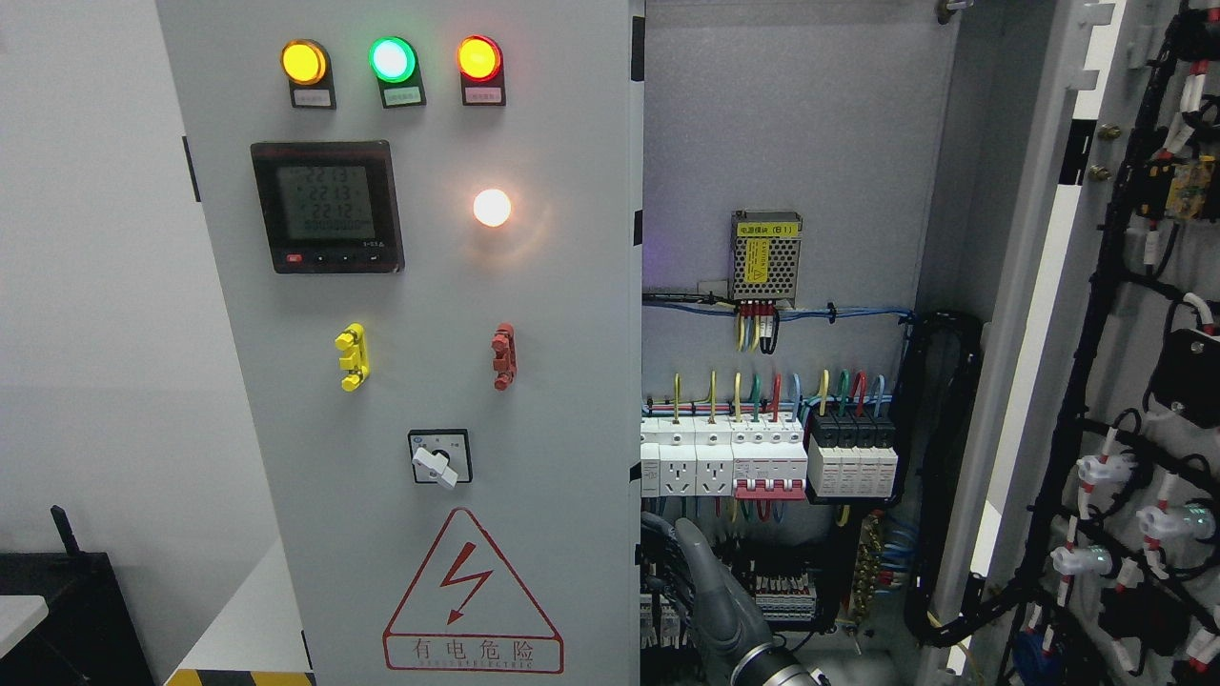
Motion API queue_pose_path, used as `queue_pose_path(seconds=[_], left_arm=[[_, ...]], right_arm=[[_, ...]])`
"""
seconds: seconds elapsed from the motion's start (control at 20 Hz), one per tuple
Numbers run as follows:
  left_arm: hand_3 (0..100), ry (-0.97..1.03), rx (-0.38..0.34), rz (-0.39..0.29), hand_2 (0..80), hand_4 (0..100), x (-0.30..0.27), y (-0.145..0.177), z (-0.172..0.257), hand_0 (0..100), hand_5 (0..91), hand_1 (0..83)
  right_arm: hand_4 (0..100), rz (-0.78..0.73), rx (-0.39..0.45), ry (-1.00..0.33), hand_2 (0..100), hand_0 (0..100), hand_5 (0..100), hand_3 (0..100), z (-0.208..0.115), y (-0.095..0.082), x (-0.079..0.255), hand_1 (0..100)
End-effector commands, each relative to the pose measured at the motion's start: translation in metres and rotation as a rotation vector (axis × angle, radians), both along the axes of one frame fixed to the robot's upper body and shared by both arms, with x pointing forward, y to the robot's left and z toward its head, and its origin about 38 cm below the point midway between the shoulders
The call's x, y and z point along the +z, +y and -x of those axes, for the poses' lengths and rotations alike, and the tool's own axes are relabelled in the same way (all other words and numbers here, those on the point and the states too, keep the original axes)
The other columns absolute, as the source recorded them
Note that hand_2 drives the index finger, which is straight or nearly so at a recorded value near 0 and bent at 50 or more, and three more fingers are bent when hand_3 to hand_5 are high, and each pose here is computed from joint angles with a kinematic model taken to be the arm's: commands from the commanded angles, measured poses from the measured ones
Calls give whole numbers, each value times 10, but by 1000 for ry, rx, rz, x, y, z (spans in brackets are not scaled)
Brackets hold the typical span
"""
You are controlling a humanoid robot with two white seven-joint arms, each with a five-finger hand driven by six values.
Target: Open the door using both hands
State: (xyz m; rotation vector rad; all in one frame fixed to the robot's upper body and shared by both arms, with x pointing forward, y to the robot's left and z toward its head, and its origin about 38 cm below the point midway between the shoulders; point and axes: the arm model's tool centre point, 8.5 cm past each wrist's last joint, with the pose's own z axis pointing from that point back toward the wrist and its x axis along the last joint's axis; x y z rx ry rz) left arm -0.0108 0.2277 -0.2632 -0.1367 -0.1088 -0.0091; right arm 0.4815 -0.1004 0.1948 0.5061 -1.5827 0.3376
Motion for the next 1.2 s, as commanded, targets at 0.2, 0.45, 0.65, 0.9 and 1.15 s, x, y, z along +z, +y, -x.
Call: queue_pose_path(seconds=[0.2, 0.45, 0.65, 0.9, 1.15], left_arm=[[0, 0, 3, -1, 0, 31, 0, 0, 0, 0, 0, 0], [0, 0, 3, -1, 0, 31, 0, 0, 0, 0, 0, 0], [0, 0, 3, -1, 0, 31, 0, 0, 0, 0, 0, 0], [0, 0, 5, -3, 0, 31, 0, 1, 0, 0, 0, 0], [0, 0, 5, -1, 0, 31, 0, 0, 0, 0, 0, 0]], right_arm=[[0, 10, 8, 10, 0, 106, 0, 0, -9, 0, 0, 0], [0, 11, 15, 6, 0, 106, 0, 0, -9, -1, 0, 0], [0, 5, 14, -2, 0, 106, 0, 0, -10, -5, 2, 0], [0, 3, 46, -9, 0, 106, 0, 0, -9, -3, 4, 0], [0, 3, 45, -16, 0, 106, 0, 0, -11, -4, 8, 0]])
